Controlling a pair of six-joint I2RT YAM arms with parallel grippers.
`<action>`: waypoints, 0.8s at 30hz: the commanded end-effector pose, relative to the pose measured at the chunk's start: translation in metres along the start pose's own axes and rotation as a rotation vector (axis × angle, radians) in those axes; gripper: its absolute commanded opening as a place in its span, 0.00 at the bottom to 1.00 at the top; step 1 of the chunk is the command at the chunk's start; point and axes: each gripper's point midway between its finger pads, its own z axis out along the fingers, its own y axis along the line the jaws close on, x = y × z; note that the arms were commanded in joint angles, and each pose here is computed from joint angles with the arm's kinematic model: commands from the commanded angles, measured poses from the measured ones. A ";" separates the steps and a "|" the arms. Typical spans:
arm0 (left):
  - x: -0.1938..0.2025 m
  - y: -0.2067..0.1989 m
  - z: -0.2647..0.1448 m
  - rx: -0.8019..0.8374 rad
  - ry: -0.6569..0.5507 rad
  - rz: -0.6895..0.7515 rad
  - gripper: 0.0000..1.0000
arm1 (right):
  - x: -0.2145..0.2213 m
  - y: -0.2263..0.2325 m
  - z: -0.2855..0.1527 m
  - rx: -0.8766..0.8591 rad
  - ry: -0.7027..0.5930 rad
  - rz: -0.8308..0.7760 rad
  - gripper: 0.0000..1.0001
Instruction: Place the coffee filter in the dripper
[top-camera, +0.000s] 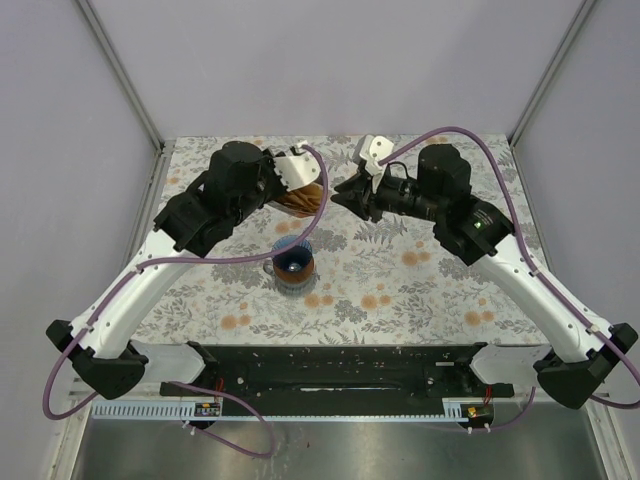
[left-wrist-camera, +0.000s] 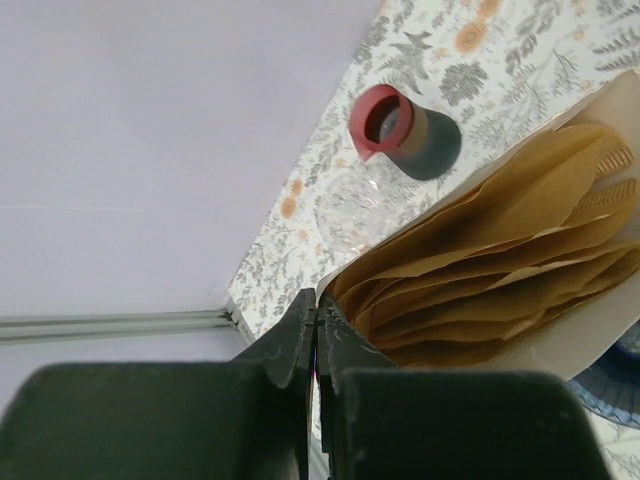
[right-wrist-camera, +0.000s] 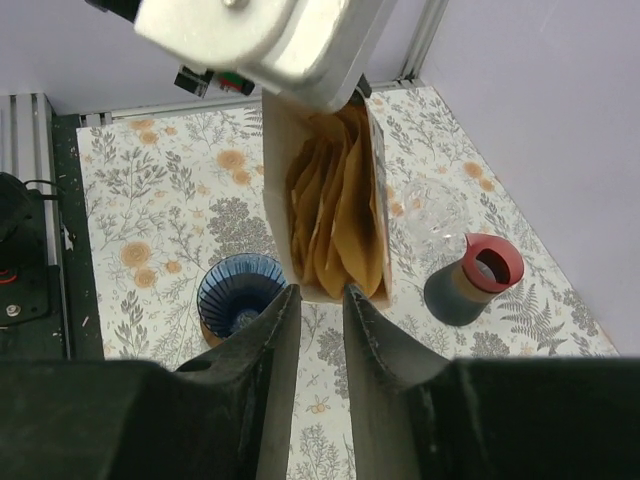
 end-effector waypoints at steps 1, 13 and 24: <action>-0.029 0.042 -0.016 -0.176 -0.093 -0.046 0.00 | -0.015 0.003 0.006 0.025 -0.090 0.040 0.32; -0.047 0.049 -0.020 -0.208 -0.134 -0.046 0.00 | -0.023 -0.006 0.037 0.081 -0.114 0.074 0.37; -0.055 0.047 -0.020 -0.183 -0.156 -0.063 0.00 | -0.005 -0.019 0.058 0.110 -0.039 0.090 0.33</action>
